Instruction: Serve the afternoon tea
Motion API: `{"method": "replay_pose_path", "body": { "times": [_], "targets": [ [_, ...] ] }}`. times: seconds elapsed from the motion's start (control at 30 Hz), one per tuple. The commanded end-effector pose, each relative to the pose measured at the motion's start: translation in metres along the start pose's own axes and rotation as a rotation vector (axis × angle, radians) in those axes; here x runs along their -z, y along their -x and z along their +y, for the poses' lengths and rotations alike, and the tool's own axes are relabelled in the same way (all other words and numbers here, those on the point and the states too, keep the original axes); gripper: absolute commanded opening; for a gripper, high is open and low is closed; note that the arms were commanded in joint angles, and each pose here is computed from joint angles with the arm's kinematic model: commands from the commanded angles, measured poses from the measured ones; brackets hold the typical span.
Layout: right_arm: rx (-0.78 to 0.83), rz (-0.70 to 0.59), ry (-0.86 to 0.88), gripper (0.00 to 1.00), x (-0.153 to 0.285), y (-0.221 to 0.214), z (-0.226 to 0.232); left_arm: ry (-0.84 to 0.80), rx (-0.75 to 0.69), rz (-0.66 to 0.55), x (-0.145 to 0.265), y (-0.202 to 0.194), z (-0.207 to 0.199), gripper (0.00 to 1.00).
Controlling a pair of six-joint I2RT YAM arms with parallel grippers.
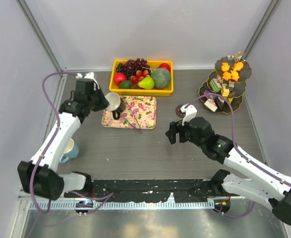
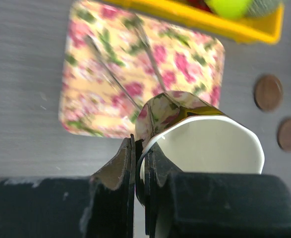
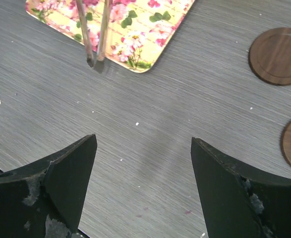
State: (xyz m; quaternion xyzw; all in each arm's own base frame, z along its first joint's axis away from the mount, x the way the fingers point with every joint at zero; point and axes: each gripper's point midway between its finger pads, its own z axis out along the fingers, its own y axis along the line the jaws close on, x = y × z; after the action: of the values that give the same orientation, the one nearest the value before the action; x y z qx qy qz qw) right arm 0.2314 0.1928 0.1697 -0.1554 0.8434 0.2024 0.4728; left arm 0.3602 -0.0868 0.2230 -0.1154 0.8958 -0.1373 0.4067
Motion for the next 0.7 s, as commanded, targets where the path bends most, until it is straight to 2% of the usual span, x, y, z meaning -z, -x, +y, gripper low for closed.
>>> {"method": "replay_pose_path", "body": {
  "times": [0.0,0.13,0.33,0.53,0.67],
  "targets": [
    [-0.032,-0.152,0.015,0.82,0.005,0.049,0.029,-0.036,0.114,-0.119,0.024,-0.009,-0.036,0.0],
    [0.009,-0.187,0.072,0.81,0.006,0.047,0.066,-0.092,0.168,-0.085,0.034,-0.041,-0.069,0.0],
    [-0.041,-0.208,0.085,0.81,0.008,0.058,0.092,-0.063,0.021,-0.044,0.038,-0.074,-0.097,0.0],
    [-0.091,-0.228,0.091,0.79,0.012,0.079,0.103,-0.042,-0.107,-0.097,0.048,-0.091,-0.124,0.0],
    [-0.094,-0.214,0.035,0.79,0.007,0.087,0.101,-0.026,-0.174,-0.122,0.053,-0.097,-0.138,0.0]
  ]
}}
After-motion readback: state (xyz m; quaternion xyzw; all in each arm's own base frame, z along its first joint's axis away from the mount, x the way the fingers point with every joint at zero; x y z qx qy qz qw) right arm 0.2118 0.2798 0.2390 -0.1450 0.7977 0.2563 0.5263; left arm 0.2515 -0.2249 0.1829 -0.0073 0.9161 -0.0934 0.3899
